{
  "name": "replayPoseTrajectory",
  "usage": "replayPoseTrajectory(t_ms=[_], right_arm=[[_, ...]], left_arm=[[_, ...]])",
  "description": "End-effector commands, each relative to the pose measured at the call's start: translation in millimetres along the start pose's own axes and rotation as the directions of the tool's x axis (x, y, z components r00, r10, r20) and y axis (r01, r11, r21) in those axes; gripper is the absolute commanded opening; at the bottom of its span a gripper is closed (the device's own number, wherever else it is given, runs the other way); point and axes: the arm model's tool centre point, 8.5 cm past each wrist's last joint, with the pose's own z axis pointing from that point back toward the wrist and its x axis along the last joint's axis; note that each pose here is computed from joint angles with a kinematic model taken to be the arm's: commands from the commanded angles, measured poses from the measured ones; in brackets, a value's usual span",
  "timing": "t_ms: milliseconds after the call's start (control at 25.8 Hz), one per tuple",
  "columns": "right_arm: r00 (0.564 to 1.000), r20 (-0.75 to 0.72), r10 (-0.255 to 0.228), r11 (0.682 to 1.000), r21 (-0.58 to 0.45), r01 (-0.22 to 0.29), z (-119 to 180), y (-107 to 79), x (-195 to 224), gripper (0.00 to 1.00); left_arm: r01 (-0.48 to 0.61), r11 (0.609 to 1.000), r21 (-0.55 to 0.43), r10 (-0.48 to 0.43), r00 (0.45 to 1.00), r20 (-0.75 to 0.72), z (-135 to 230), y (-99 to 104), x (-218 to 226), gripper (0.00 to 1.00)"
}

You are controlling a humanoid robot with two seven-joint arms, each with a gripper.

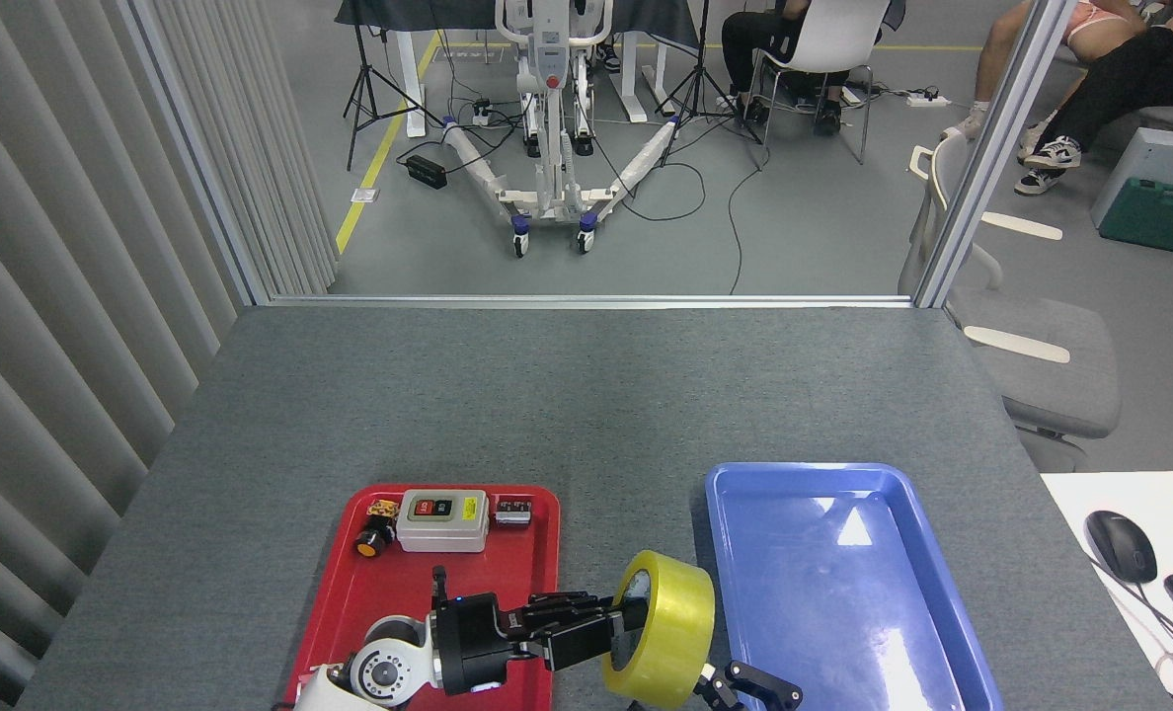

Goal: Place and move tape with both arms
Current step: 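Grasp the tape with the right gripper and release the left gripper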

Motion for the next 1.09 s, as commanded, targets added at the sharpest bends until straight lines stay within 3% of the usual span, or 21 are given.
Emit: replayPoseTrajectory(t_ms=[0, 117, 194, 233, 272, 311, 350, 466, 544, 621, 738, 893, 1049], right_arm=[[1.000, 0.003, -0.004, 1.000, -0.001, 0.004, -1.3, 1.0, 1.3, 0.44], [1.000, 0.001, -0.008, 1.000, 0.002, 0.008, -1.7, 2.7, 0.7, 0.39], [1.000, 0.000, -0.011, 1.000, 0.005, 0.011, -1.2, 4.0, 0.7, 0.34], [1.000, 0.000, -0.011, 1.000, 0.005, 0.011, -1.2, 4.0, 0.7, 0.30], [1.000, 0.000, -0.010, 1.000, 0.006, 0.010, -1.2, 4.2, 0.7, 0.26], [1.000, -0.001, -0.008, 1.000, 0.006, 0.008, -1.0, 3.7, -0.3, 0.23], [1.000, 0.000, -0.008, 1.000, 0.010, 0.008, -0.5, 4.5, -0.5, 0.21], [1.000, 0.002, -0.001, 1.000, 0.022, 0.001, 2.3, 5.5, -3.4, 0.13], [1.000, -0.003, 0.011, 1.000, 0.023, -0.011, 2.6, 4.1, -6.9, 0.12], [1.000, -0.007, 0.026, 0.999, 0.025, -0.026, 1.8, 2.6, -10.5, 0.11], [0.996, -0.054, 0.073, 0.997, 0.033, -0.072, 12.5, -5.1, -33.8, 0.08], [0.987, -0.105, 0.121, 0.987, 0.120, -0.109, 31.5, -6.2, -57.4, 0.01], [0.980, -0.130, 0.152, 0.969, 0.214, -0.122, 35.1, -6.0, -73.1, 0.00]], left_arm=[[-0.001, 1.000, -0.021, 0.001, 1.000, 0.005, -3.1, -3.9, 0.7, 0.00], [0.001, 1.000, -0.028, -0.001, 1.000, 0.002, -2.6, -4.6, 0.3, 0.00], [0.005, 0.999, -0.032, -0.005, 1.000, -0.003, -2.2, -4.7, 0.1, 0.10], [0.003, 0.999, -0.034, -0.003, 1.000, -0.006, -1.7, -5.3, -0.8, 0.26], [0.003, 0.999, -0.035, -0.004, 1.000, -0.008, -1.2, -4.9, -1.3, 0.49], [-0.004, 0.999, -0.035, 0.003, 1.000, -0.011, -1.2, -5.6, -3.2, 0.82], [-0.016, 1.000, -0.023, 0.016, 1.000, -0.007, -0.2, -5.3, -4.6, 1.00], [-0.070, 0.997, 0.022, 0.071, 0.996, -0.053, 7.8, 12.0, -5.4, 1.00], [-0.149, 0.985, 0.087, 0.160, 0.978, -0.132, 25.1, 27.3, -14.3, 1.00], [-0.219, 0.967, 0.133, 0.245, 0.943, -0.225, 46.1, 39.4, -19.6, 1.00], [-0.311, 0.923, 0.228, 0.378, 0.844, -0.381, 85.7, 49.7, -34.1, 1.00], [-0.196, 0.902, 0.384, 0.372, 0.806, -0.461, 115.2, 48.1, -42.9, 1.00], [0.095, 0.836, 0.540, 0.255, 0.804, -0.537, 117.8, 58.3, -36.1, 0.99]])
